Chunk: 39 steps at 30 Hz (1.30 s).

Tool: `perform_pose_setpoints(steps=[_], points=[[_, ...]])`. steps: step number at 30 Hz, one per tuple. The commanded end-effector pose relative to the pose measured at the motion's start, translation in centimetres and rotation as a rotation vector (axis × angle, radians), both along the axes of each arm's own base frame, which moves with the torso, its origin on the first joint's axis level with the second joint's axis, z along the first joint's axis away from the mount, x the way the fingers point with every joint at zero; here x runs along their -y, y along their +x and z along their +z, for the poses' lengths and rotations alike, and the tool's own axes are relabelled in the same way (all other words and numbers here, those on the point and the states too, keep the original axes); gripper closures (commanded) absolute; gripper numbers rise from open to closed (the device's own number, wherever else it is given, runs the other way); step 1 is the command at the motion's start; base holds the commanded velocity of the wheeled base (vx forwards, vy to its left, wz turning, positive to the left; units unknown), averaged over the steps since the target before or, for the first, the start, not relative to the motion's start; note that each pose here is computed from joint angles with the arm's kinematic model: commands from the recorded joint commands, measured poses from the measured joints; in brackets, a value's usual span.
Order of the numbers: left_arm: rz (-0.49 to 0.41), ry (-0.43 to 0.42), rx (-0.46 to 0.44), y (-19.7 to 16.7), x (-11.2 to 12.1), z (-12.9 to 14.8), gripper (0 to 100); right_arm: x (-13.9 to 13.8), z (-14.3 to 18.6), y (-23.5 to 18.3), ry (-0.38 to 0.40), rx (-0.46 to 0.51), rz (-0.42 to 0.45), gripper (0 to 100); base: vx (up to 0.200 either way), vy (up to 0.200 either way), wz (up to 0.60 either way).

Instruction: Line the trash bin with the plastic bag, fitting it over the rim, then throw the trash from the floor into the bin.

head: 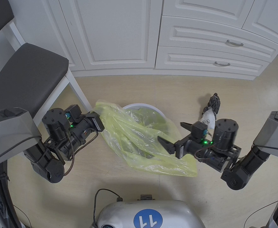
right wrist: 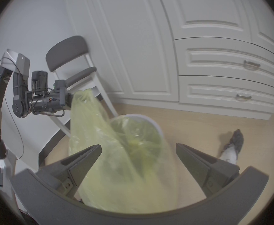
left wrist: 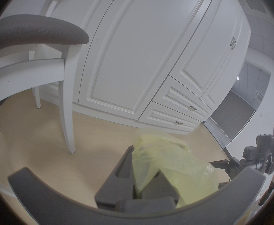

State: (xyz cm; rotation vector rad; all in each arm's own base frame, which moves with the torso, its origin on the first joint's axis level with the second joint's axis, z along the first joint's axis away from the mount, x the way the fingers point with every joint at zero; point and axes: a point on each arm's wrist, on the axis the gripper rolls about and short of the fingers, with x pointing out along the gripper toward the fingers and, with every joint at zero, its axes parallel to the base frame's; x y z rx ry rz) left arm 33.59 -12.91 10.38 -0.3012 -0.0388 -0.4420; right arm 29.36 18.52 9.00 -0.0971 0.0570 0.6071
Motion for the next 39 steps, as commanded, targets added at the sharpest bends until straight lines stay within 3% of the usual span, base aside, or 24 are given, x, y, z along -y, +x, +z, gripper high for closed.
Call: perform_pose_setpoints(steps=[1,6,9,12,13,21,27,28,37,39], points=[[-0.007,0.011,0.004,-0.3,0.3,0.0,100,-7.4,3.4,-1.1,-0.001,0.049,0.118,0,0.000,0.000,0.00],[-0.004,0.013,-0.003,0.0,0.3,-0.4,100,-9.6,2.7,-0.9,-0.088,0.003,0.156,0,0.000,0.000,0.00],[-0.004,0.014,-0.005,0.1,0.4,-0.5,100,-10.0,2.3,-0.8,-0.098,-0.006,0.156,0,0.000,0.000,0.00],[0.003,0.011,-0.003,0.3,0.1,-0.5,100,-11.1,0.9,0.8,-0.121,-0.006,0.079,0,0.000,0.000,0.00],[0.003,0.011,-0.003,0.3,0.1,-0.5,0,-11.1,0.7,1.2,-0.123,-0.007,0.067,0,0.000,0.000,0.00],[0.010,0.011,0.002,0.5,0.1,-0.4,0,-10.1,-1.4,2.8,-0.184,-0.075,0.015,0,0.000,0.000,0.00],[0.017,0.012,-0.001,0.7,-0.1,-0.6,0,-9.6,-0.8,3.0,-0.187,-0.057,-0.015,0,0.000,0.000,0.00],[0.017,0.013,-0.004,0.8,-0.1,-0.8,0,-9.6,-0.5,3.0,-0.184,-0.052,-0.015,100,0.000,0.000,0.00],[0.019,0.018,-0.008,1.0,0.0,-1.1,0,-8.7,2.2,3.5,-0.189,-0.005,-0.052,100,0.000,0.000,0.00],[0.031,0.015,-0.004,1.3,0.0,-1.2,0,-8.9,2.5,5.2,-0.178,0.017,-0.147,100,0.000,0.000,0.00]])
